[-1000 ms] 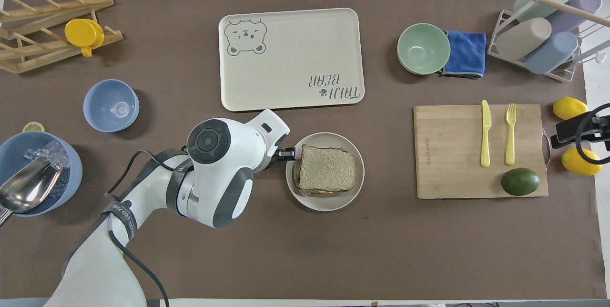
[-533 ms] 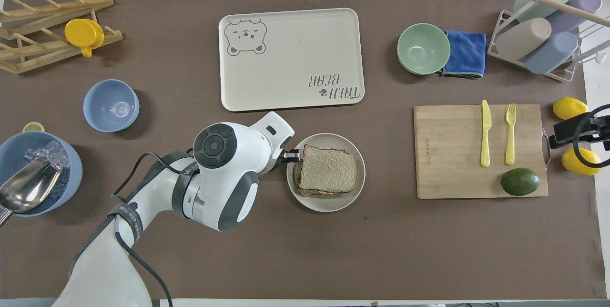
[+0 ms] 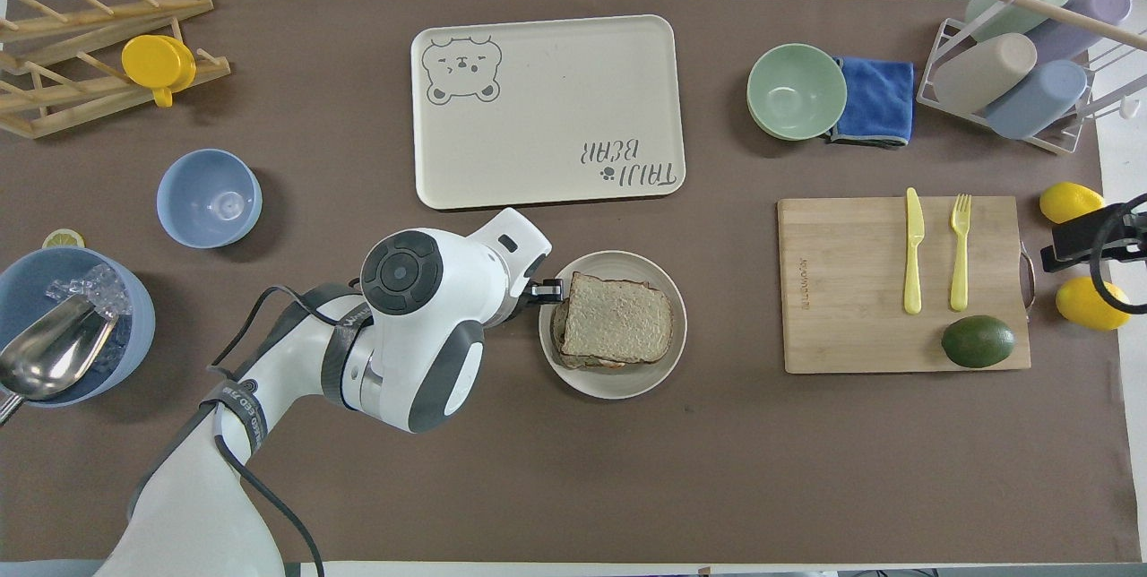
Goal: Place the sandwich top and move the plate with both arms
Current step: 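Reach the left gripper to the rim of the white plate, then close the left gripper on the plate rim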
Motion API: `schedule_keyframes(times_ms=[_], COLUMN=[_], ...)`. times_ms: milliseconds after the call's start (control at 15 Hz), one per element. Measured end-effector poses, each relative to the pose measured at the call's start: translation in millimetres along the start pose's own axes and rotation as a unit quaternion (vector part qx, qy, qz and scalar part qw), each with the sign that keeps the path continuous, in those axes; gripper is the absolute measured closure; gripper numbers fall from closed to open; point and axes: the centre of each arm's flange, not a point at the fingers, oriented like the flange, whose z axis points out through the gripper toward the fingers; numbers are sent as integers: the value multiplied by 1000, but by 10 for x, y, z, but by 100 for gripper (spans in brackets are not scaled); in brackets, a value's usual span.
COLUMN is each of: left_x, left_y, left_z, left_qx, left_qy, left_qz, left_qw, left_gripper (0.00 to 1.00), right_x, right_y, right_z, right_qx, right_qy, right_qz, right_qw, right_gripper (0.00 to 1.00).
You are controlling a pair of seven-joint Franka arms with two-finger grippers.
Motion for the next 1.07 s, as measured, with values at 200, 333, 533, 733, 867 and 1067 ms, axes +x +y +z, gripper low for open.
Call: schedule_keyframes(times_ms=[200, 333, 533, 733, 867, 1067], left_x=[11, 14, 17, 12, -17, -111], left_y=[-12, -9, -6, 12, 53, 173], left_z=[-5, -9, -14, -17, -8, 26], left_qx=[-5, -6, -9, -11, -12, -12], left_qy=[-1, 0, 0, -1, -2, -6], left_qz=[-8, -8, -11, -12, -8, 4], left_qw=[1000, 1000, 1000, 1000, 1000, 1000], left_gripper=[58, 57, 57, 56, 55, 55], right_x=[-1, -1, -1, -1, -1, -1], right_y=[29, 30, 30, 30, 30, 30], right_z=[0, 0, 0, 0, 0, 0], right_qx=[0, 0, 0, 0, 0, 0], right_qy=[0, 0, 0, 0, 0, 0], right_qz=[3, 3, 3, 3, 3, 3], right_qw=[1000, 1000, 1000, 1000, 1000, 1000], right_gripper=[0, 0, 0, 0, 0, 0])
